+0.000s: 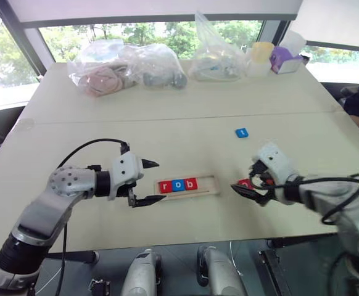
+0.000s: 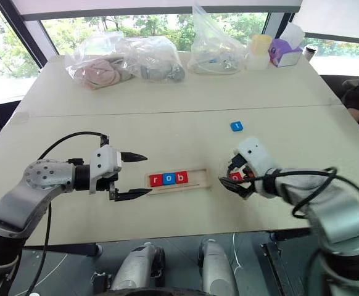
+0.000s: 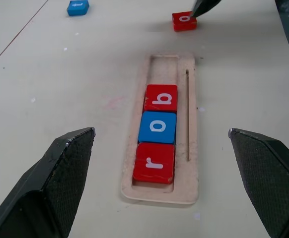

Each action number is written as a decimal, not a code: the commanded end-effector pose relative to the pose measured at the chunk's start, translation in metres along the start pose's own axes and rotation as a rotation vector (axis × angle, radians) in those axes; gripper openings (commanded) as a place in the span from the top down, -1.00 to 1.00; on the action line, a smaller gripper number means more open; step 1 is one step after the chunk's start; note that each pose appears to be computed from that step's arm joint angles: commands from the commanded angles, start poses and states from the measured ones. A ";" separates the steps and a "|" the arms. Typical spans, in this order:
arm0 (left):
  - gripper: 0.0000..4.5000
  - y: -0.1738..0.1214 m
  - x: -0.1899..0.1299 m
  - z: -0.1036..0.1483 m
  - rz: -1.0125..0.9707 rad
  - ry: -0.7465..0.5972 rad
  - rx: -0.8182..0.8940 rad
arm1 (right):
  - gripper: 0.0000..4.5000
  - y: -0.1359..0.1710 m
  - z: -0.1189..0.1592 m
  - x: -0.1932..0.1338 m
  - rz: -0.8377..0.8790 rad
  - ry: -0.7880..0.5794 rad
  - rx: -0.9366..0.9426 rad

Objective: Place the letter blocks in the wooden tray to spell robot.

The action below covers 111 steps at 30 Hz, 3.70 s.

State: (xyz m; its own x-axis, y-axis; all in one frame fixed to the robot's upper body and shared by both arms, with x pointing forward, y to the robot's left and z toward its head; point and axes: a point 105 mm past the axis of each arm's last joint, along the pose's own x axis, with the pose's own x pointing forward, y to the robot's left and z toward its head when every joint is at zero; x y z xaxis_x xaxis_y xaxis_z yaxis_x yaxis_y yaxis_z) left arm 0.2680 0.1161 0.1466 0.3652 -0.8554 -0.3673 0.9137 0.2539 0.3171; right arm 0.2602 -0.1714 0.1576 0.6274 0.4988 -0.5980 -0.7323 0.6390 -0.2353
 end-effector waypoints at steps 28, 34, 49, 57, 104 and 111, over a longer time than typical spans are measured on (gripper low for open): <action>-1.00 0.005 0.003 0.012 0.022 -0.024 0.059 | -0.98 -0.056 -0.057 0.042 0.375 0.065 -0.468; -1.00 0.005 0.003 0.012 0.022 -0.024 0.059 | -0.98 -0.062 -0.059 0.042 0.371 0.078 -0.479; -1.00 0.005 0.003 0.012 0.020 -0.024 0.061 | 0.50 -0.039 -0.029 0.046 0.442 -0.028 -0.412; -1.00 0.005 0.003 0.012 0.022 -0.025 0.061 | 0.50 -0.010 0.026 0.048 0.467 -0.169 -0.355; -1.00 0.003 0.006 0.019 0.045 -0.035 0.053 | 0.50 0.009 0.029 0.090 0.470 -0.097 -0.493; -1.00 0.002 0.007 0.020 0.044 -0.037 0.053 | 0.50 0.008 0.035 0.088 0.464 -0.112 -0.499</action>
State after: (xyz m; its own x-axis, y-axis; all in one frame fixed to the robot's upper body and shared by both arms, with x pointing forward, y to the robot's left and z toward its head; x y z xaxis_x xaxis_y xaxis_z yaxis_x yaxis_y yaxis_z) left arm 0.2718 0.1063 0.1509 0.3997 -0.8481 -0.3478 0.8960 0.2814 0.3435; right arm 0.3191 -0.1098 0.1137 0.2129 0.7076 -0.6738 -0.9637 0.0381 -0.2644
